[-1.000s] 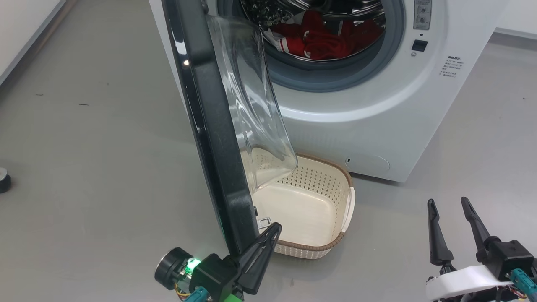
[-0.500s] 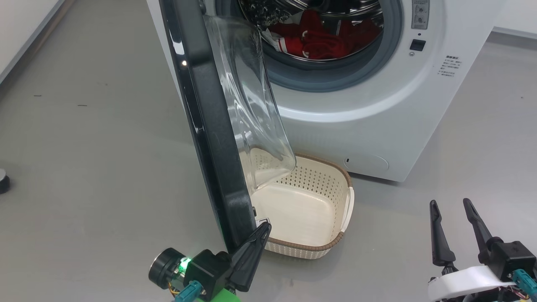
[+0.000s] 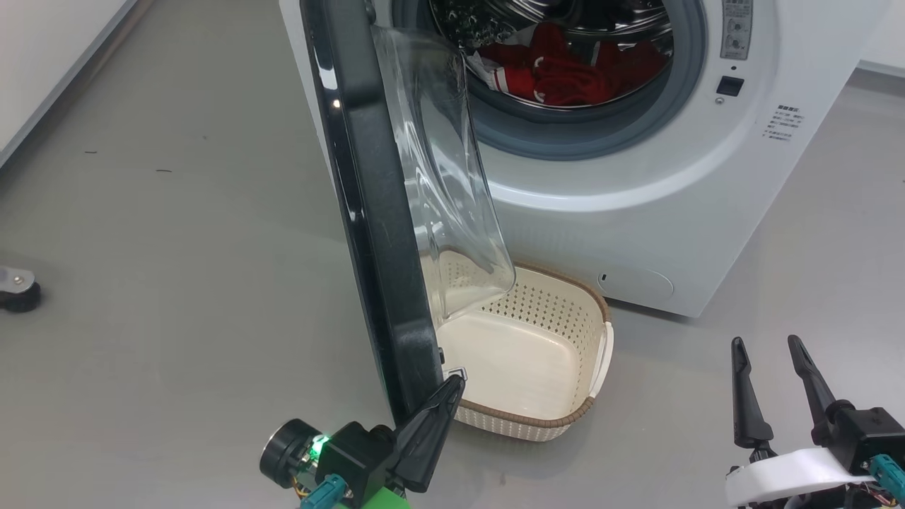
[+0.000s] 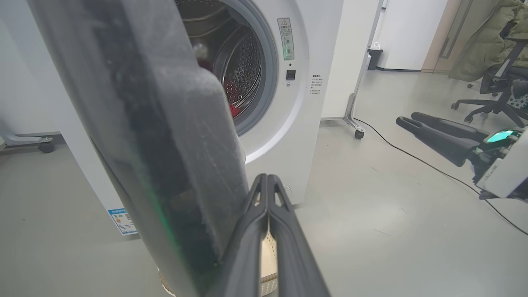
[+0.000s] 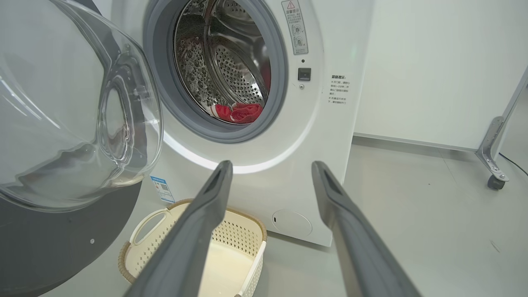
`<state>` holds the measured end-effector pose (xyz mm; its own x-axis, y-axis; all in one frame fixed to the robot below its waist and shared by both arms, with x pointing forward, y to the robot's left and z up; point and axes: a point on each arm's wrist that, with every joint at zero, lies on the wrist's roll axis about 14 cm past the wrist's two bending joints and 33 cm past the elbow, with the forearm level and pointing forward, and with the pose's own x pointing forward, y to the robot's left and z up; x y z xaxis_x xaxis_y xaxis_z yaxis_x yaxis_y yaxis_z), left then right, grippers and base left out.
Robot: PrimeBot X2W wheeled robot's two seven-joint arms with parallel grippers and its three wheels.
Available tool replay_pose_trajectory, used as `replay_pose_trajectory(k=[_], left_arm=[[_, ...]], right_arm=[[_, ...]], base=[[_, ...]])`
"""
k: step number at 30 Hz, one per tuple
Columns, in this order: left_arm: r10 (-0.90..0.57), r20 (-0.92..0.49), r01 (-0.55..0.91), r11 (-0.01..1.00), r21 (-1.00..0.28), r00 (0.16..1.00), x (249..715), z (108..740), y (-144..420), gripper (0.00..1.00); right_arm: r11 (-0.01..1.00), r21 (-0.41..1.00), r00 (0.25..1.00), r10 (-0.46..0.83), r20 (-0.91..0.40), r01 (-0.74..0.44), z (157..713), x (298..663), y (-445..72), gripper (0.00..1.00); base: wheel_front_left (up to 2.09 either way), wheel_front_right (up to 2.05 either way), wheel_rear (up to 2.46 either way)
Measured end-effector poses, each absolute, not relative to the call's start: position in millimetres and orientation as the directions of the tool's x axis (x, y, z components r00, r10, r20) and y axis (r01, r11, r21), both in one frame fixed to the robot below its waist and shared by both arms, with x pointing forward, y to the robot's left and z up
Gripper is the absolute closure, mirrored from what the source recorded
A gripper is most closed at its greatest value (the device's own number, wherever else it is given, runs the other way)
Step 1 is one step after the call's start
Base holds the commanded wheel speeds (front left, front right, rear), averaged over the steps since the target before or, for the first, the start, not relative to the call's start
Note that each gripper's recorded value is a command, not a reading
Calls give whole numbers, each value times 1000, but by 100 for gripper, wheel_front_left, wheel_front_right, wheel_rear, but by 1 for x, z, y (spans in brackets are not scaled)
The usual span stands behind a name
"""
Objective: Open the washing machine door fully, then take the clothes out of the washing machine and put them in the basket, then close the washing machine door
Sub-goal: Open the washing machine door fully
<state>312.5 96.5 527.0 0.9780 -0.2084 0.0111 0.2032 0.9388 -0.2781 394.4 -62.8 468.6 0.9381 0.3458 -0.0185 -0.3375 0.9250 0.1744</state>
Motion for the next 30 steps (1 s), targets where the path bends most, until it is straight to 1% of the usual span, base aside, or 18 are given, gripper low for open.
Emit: replay_pose_trajectory(k=[11,22,30], left_arm=[[-144,17,143,949,-281,989,309,527,109,100],[-28,7,29,961,-273,1000,306,523,136,100],[82,-3,-80,965,-250,997,304,518,166,100]], right_arm=[[912,175,925,379,-19,-370,467,399,-51,0],[897,174,909,417,-22,-407,465,401,-37,0],[884,181,897,442,-26,-430,463,401,-29,0]], base=[[0,0,0],[0,0,0],[0,0,0]])
